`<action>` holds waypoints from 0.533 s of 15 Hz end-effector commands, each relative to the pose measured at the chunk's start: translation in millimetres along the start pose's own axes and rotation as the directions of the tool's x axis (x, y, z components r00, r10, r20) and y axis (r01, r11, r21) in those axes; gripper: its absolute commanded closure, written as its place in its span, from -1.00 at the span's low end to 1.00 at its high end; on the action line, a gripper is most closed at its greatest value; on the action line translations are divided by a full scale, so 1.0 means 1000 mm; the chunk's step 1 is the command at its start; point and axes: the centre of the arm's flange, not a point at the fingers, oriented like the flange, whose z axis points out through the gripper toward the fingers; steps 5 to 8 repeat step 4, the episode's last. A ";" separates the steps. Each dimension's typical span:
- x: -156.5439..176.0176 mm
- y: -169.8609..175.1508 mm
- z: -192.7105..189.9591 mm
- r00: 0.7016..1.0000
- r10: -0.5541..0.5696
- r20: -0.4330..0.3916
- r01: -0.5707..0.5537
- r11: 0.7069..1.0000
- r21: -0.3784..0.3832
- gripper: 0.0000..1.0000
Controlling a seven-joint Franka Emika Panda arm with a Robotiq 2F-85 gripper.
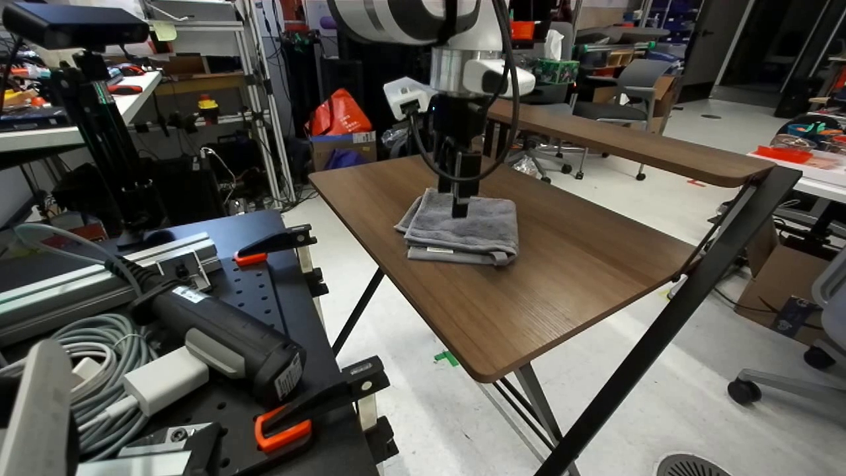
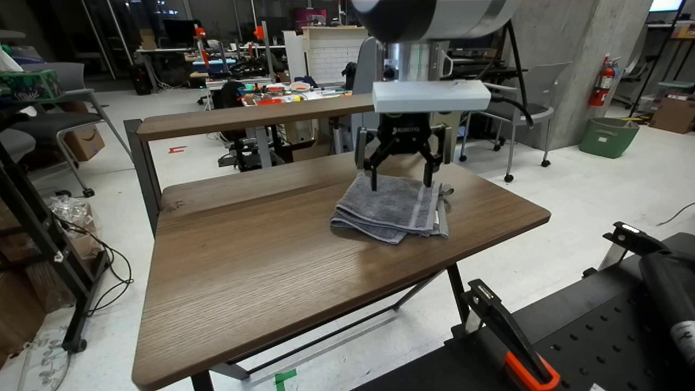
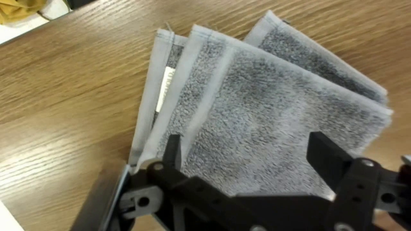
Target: Move the towel to the right
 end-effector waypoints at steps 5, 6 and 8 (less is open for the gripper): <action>-0.024 -0.027 -0.058 0.996 -0.062 -0.060 0.066 0.996 0.057 -1.00; -0.024 -0.027 -0.058 0.996 -0.062 -0.060 0.066 0.996 0.057 -1.00; -0.024 -0.027 -0.058 0.996 -0.062 -0.060 0.066 0.996 0.057 -1.00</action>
